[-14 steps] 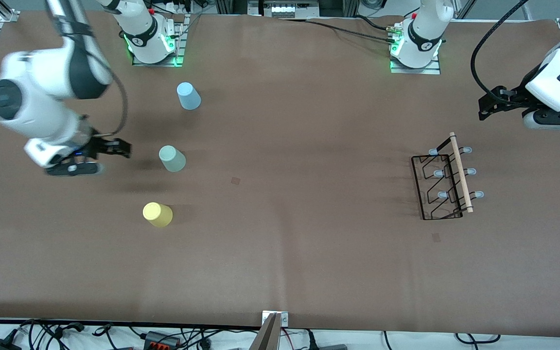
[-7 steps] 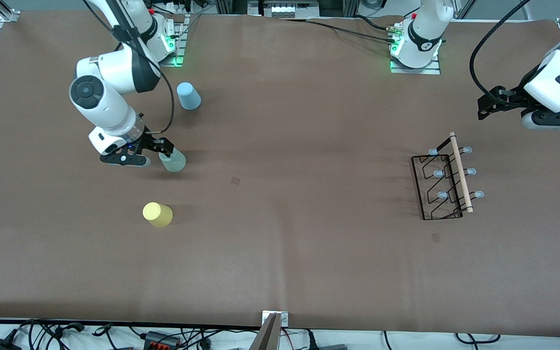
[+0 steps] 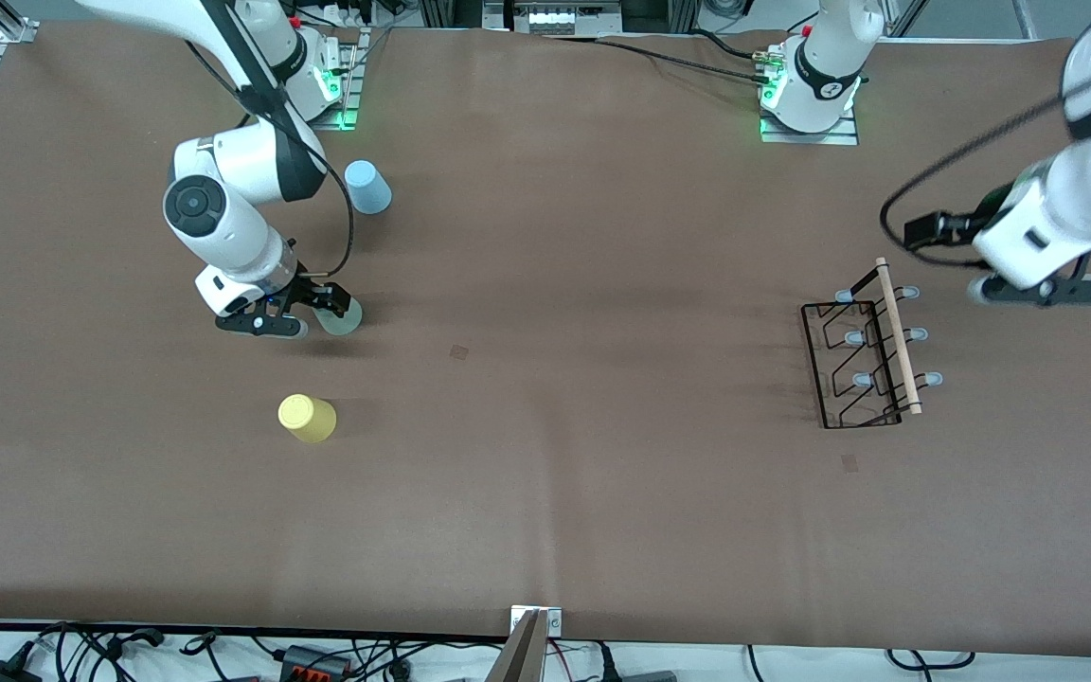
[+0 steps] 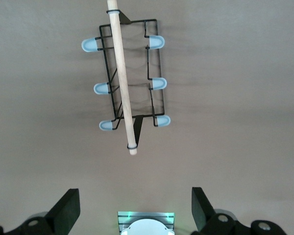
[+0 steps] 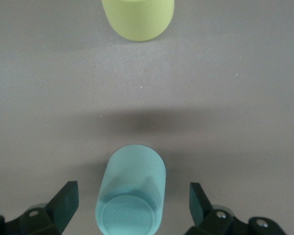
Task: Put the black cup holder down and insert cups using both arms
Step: 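Grasp the teal cup with the right gripper while the left gripper grasps the handle, then carry the black cup holder by its handle to mid-table with the left gripper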
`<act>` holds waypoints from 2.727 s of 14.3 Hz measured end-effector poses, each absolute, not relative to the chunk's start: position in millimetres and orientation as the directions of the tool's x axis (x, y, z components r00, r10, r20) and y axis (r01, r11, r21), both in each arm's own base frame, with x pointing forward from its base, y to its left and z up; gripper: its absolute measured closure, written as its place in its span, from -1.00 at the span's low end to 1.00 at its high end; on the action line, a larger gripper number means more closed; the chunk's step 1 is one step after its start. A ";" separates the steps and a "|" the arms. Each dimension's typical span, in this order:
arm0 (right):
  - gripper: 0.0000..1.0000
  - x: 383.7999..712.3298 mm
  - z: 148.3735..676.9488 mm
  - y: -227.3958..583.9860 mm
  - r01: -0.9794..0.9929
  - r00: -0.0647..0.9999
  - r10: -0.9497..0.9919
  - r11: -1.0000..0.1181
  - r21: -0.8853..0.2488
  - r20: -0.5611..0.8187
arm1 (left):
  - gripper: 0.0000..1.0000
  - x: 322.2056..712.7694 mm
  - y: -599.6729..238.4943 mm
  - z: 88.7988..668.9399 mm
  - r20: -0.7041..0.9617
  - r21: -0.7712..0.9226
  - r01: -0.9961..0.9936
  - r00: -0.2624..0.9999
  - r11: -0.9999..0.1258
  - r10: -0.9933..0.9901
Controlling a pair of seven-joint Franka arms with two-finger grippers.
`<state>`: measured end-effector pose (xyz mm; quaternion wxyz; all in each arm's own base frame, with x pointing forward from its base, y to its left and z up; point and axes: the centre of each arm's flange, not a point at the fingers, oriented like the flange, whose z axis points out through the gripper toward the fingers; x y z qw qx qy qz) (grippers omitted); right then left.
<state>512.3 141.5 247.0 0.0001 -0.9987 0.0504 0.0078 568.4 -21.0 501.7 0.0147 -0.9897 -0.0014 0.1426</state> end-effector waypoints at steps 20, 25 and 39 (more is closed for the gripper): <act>-1.00 503.3 210.1 152.7 -0.114 0.991 -0.115 -0.993 0.017 -0.067 | 0.30 576.5 3.8 329.4 -0.112 -0.012 0.037 0.993 -0.999 0.038; -1.00 502.1 206.3 153.9 -0.111 0.991 -0.113 -0.994 0.019 -0.073 | 0.68 577.4 5.0 329.8 -0.107 -0.012 0.039 0.993 -0.999 0.040; -1.00 500.9 205.7 157.7 -0.104 0.992 -0.105 -0.994 0.019 -0.073 | 0.68 573.4 -208.6 427.6 -0.110 0.025 -0.305 0.946 -0.952 -0.306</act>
